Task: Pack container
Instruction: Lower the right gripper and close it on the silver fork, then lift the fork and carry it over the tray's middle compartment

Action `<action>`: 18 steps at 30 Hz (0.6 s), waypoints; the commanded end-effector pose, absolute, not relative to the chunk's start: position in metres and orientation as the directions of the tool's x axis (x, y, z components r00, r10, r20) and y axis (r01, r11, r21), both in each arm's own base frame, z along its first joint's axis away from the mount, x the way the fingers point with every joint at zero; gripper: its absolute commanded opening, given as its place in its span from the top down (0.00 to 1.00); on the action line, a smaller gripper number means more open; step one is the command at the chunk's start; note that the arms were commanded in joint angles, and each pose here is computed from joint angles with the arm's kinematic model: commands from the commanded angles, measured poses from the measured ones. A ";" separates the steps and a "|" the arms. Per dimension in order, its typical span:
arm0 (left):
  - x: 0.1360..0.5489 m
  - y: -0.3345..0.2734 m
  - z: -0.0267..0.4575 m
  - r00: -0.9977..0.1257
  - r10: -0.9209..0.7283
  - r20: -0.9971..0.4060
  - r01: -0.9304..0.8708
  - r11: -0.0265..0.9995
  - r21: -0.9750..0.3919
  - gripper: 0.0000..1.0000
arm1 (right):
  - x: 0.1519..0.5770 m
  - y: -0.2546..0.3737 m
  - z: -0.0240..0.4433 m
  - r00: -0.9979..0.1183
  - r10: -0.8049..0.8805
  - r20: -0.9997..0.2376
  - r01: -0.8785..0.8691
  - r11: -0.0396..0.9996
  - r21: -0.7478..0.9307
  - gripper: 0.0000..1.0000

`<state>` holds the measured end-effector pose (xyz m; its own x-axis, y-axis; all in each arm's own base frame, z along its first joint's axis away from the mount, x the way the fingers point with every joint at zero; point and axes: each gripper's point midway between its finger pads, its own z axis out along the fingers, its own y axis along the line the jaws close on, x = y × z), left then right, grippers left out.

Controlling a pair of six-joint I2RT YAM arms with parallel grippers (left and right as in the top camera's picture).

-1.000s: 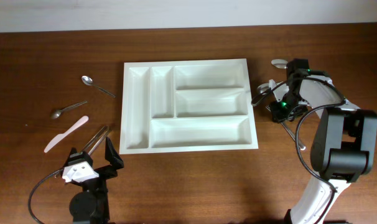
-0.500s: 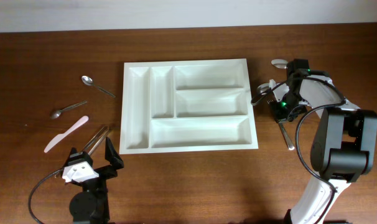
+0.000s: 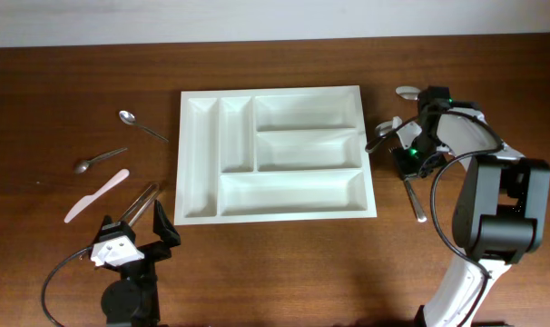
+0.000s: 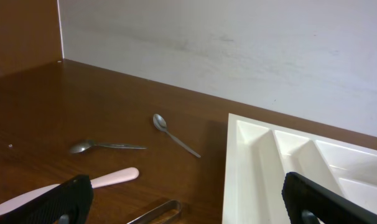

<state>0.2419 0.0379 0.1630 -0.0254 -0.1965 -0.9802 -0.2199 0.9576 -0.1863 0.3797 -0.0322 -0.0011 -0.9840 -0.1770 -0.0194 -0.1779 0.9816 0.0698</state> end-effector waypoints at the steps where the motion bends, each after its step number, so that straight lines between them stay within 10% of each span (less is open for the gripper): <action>1: 0.242 0.037 0.161 -0.028 -0.185 -0.982 -0.214 0.961 -0.175 0.01 | 0.386 -0.029 0.001 -0.986 -0.167 -0.016 -0.168 0.981 0.094 0.96; 18: 0.242 0.037 0.161 -0.028 -0.185 -0.982 -0.214 0.961 -0.175 0.01 | 0.421 -0.030 0.075 -0.981 -0.176 -0.088 -0.182 0.981 0.073 0.96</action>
<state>0.2419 0.0379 0.1630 -0.0254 -0.1965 -0.9802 -0.2199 0.9576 -0.1863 0.4104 -0.0341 0.0603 -0.9829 -0.1769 -0.0509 -0.1802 0.9812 0.0697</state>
